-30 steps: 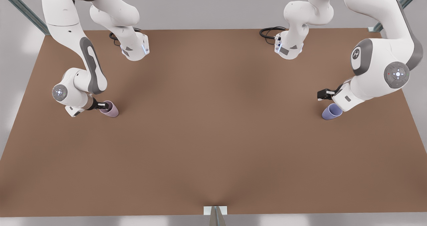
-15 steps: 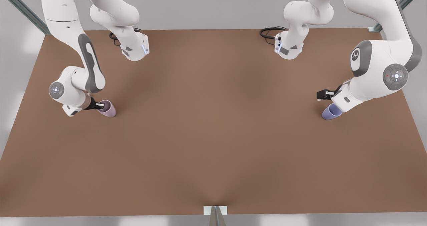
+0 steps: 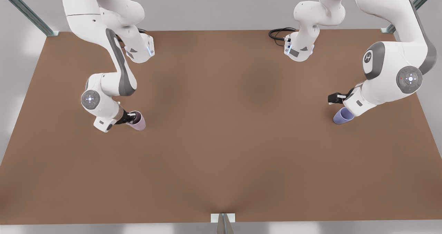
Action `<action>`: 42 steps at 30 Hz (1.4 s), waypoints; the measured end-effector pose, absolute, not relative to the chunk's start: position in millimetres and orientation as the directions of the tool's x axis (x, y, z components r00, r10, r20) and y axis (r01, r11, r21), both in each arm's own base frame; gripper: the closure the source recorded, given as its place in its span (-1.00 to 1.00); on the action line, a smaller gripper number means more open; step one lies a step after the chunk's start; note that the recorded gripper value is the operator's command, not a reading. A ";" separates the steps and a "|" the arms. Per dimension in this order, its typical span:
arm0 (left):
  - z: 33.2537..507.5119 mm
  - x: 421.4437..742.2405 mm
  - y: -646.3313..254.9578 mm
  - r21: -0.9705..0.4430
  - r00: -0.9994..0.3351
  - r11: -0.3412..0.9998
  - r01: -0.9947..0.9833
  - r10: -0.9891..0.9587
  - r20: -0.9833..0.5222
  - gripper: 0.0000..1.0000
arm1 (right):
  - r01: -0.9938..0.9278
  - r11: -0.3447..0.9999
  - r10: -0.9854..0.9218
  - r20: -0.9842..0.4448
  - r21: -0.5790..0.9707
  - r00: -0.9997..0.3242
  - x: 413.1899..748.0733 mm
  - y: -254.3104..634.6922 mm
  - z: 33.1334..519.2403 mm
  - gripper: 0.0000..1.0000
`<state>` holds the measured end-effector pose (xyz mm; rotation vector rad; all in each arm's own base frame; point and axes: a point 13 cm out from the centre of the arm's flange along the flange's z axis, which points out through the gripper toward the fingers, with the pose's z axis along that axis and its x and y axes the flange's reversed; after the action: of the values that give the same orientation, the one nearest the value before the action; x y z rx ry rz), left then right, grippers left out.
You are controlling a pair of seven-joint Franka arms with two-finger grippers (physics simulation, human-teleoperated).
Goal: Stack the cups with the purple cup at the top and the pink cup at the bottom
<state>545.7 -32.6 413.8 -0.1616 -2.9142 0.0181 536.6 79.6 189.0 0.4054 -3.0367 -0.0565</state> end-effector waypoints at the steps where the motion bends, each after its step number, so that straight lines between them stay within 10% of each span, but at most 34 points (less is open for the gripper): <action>1: 415.2 546.2 -29.9 -0.022 -0.970 0.994 0.104 0.107 0.216 -1.00 | -0.274 0.960 -0.278 0.068 0.052 -0.958 538.0 101.3 191.1 0.57; 19: 309.1 522.5 139.5 0.020 -0.962 0.997 -0.075 -0.078 0.260 -1.00 | -0.191 0.974 -0.194 0.014 0.124 -0.981 511.1 499.6 180.9 0.57; 37: 170.8 492.2 192.9 0.022 -0.980 1.000 -0.011 -0.015 0.197 -1.00 | 0.209 0.974 0.199 0.111 0.086 -0.974 474.2 559.7 106.4 0.57; 38: 168.3 492.9 193.7 0.024 -0.981 1.000 -0.006 -0.011 0.192 -1.00 | 0.224 0.971 0.215 0.113 0.083 -0.970 474.0 559.5 105.5 -0.54; 39: 166.6 493.9 195.2 0.026 -0.982 1.000 -0.003 -0.008 0.187 -1.00 | 0.240 0.967 0.230 0.115 0.080 -0.966 474.4 558.8 105.1 -1.00; 42: 157.5 491.5 198.8 0.026 -0.982 1.000 0.003 -0.002 0.187 -1.00 | 0.278 0.958 0.268 0.116 0.072 -0.956 474.3 558.1 105.1 -1.00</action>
<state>491.5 198.8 157.5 -0.0001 -2.9536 -0.0394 474.3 558.1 105.1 -0.4202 -3.0046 -0.1330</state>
